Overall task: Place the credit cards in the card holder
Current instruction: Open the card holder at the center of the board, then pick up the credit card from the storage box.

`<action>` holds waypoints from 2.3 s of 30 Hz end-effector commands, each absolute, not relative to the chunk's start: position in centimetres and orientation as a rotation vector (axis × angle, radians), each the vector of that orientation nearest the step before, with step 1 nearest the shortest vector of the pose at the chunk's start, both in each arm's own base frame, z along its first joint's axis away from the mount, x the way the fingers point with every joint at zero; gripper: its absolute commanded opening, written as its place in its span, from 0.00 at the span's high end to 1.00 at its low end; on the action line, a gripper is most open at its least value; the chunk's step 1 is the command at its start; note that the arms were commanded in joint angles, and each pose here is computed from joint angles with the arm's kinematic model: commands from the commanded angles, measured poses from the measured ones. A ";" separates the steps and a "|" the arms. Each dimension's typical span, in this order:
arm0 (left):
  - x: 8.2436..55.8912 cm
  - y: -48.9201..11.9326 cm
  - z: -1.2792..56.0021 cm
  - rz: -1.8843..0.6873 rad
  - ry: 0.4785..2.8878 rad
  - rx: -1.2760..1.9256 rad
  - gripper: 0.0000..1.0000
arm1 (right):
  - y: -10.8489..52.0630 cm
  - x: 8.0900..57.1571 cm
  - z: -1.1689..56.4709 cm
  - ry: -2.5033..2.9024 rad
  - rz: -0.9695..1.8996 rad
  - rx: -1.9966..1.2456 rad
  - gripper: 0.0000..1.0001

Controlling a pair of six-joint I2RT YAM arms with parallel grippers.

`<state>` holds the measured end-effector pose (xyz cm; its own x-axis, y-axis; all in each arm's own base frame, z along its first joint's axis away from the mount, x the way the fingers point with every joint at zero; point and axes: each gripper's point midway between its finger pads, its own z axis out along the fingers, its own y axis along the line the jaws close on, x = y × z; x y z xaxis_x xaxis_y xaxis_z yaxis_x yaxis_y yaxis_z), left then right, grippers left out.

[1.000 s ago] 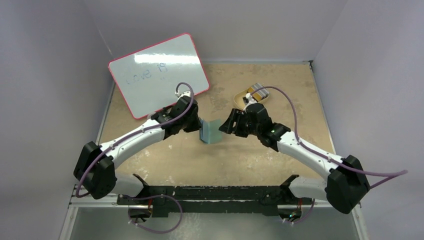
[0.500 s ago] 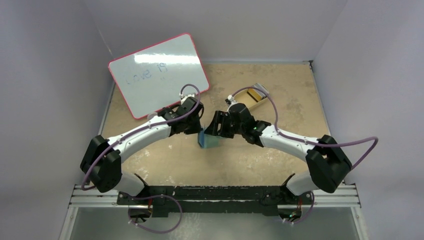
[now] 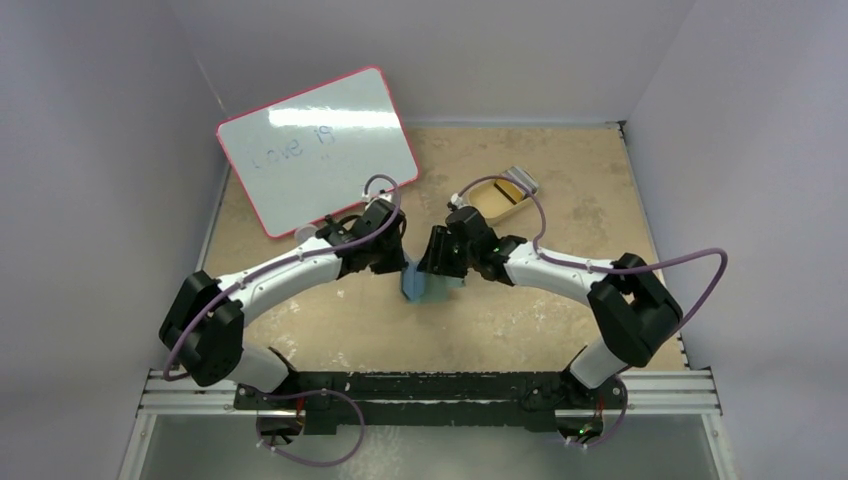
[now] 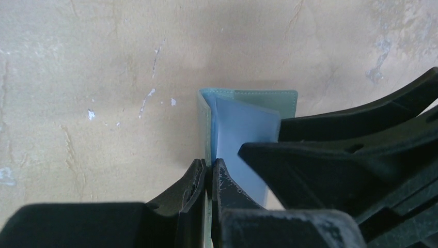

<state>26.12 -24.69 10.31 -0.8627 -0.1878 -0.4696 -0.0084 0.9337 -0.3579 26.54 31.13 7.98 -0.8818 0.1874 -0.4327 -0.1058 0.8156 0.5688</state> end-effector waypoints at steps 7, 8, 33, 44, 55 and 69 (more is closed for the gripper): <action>25.5 -25.7 9.4 -0.792 2.524 -0.135 1.00 | 24.7 24.8 1.4 2.648 0.419 0.119 0.63; 25.6 -25.6 9.4 -0.808 2.515 -0.142 1.00 | 24.4 24.7 1.0 2.652 0.397 0.111 0.64; 25.6 -24.3 9.5 -0.802 2.493 -0.110 1.00 | 26.7 30.4 14.9 2.255 0.558 -0.222 0.63; 25.4 -22.7 10.0 -0.687 2.504 -0.066 1.00 | 17.7 39.9 18.5 2.133 0.113 -0.270 0.55; 24.4 -22.5 11.7 -0.721 2.483 0.013 1.00 | 9.9 48.0 14.7 2.184 -0.256 -0.299 0.41; 23.8 -22.9 10.5 -0.751 2.496 0.061 1.00 | 7.4 52.4 10.8 2.250 -0.426 -0.415 0.36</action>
